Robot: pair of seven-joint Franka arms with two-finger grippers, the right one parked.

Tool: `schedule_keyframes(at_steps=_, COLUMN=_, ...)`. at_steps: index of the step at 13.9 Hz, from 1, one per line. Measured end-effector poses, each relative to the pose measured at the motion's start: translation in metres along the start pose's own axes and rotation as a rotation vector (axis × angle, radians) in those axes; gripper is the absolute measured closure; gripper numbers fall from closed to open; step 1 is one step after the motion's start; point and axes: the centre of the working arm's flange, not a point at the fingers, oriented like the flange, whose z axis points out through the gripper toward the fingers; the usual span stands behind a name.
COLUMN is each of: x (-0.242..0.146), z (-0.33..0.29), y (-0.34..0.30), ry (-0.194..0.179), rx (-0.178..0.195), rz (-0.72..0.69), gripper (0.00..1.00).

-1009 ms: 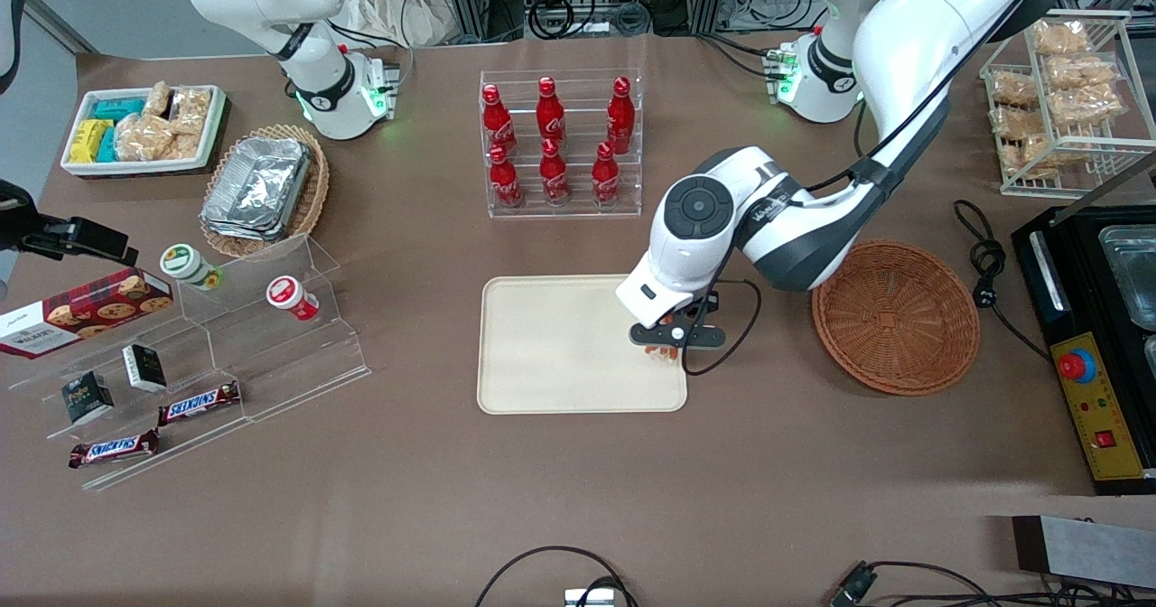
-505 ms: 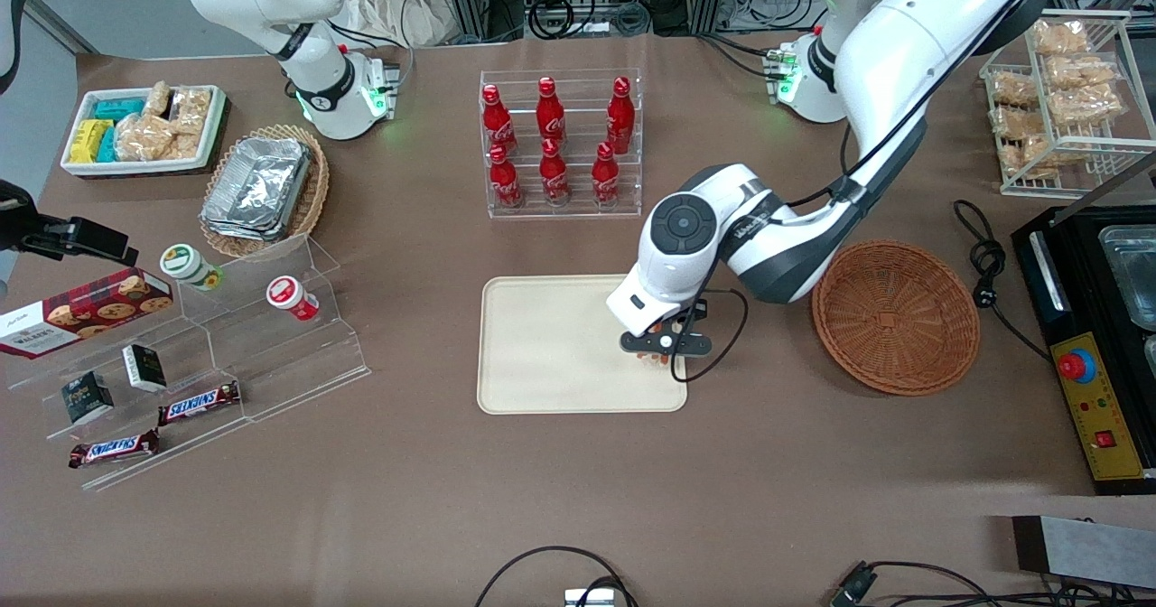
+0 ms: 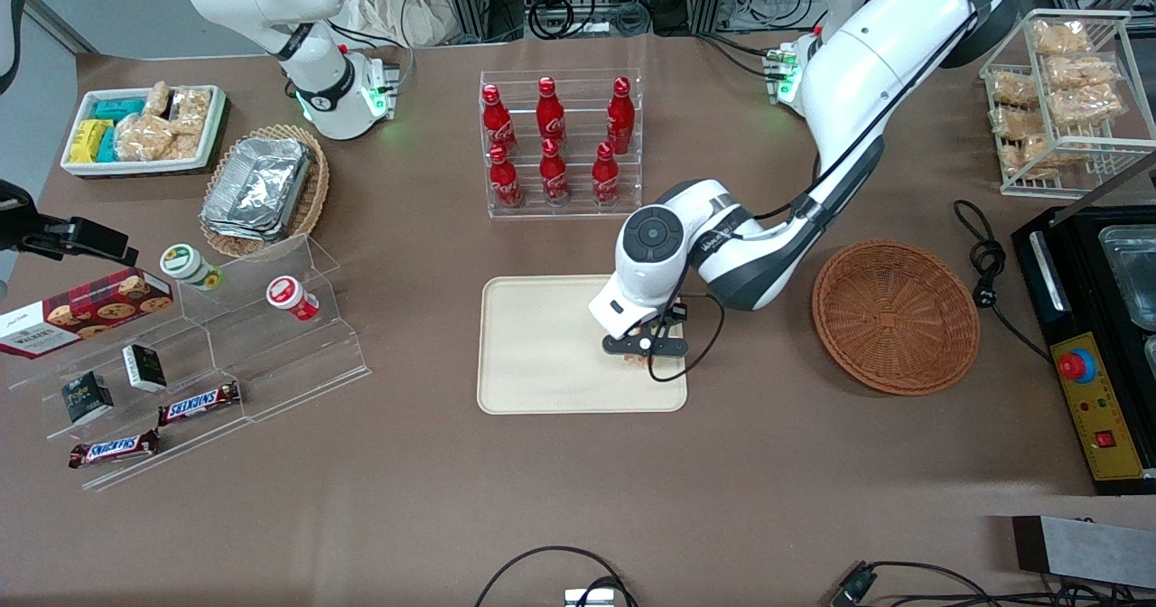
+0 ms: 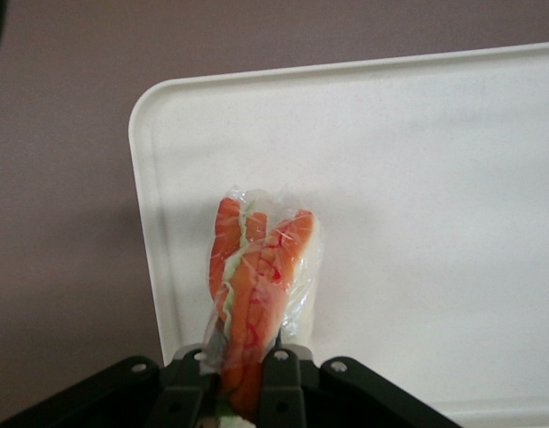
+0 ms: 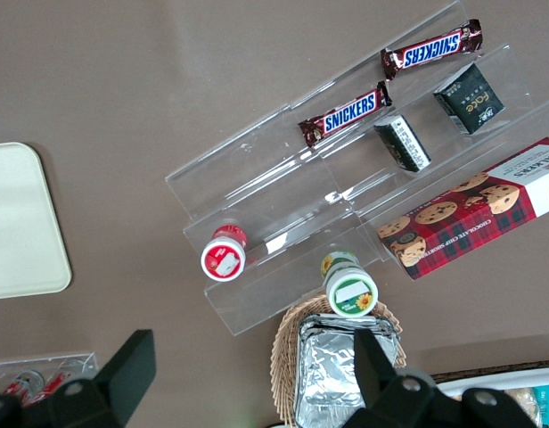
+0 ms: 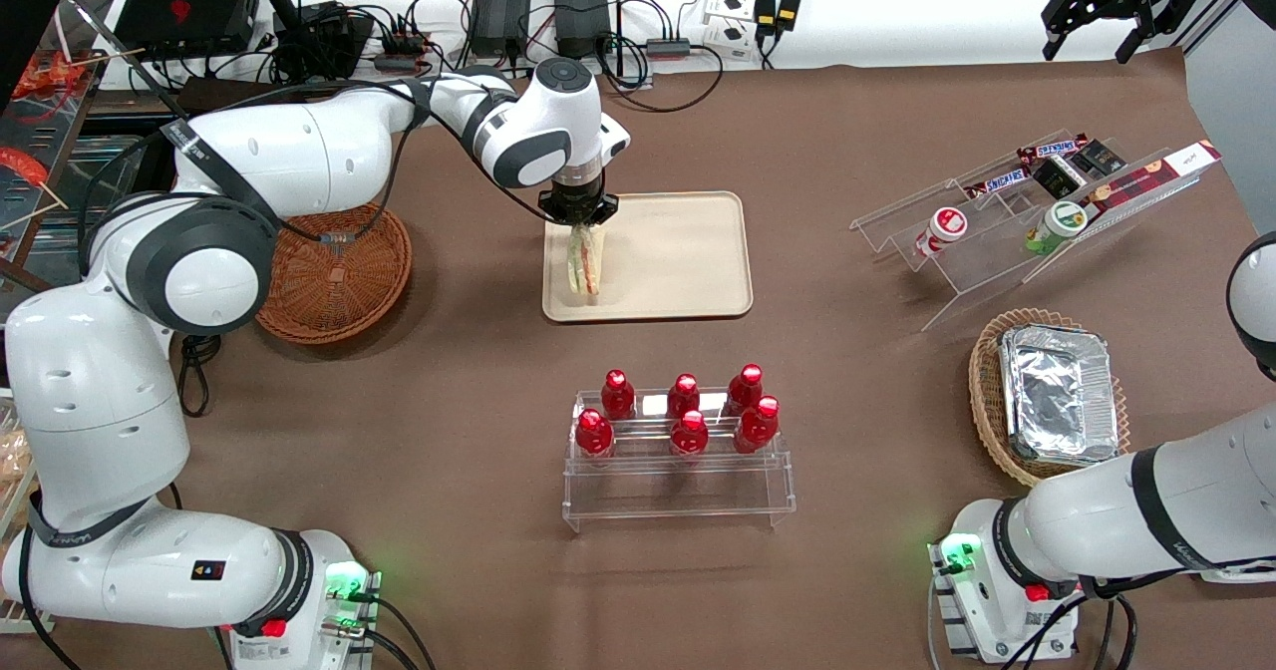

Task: Place sandwich from basket to tray
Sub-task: 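Lower the sandwich onto the tray and open the left gripper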

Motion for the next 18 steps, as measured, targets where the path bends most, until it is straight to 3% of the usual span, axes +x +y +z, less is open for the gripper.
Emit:
schedule_keyframes(at_steps=4, x=0.0, z=0.012, y=0.001, ry=-0.011, rx=-0.009, rz=-0.002, gripper=0.85)
schedule_keyframes(at_steps=12, x=-0.002, z=0.027, y=0.008, ry=0.003, rx=0.017, rz=-0.001, gripper=0.82)
schedule_keyframes(at_steps=14, x=-0.002, z=0.028, y=0.008, ry=0.004, rx=0.018, rz=-0.001, gripper=0.69)
schedule_keyframes(at_steps=18, x=-0.001, z=0.028, y=0.008, ry=0.006, rx=0.021, rz=-0.001, gripper=0.3)
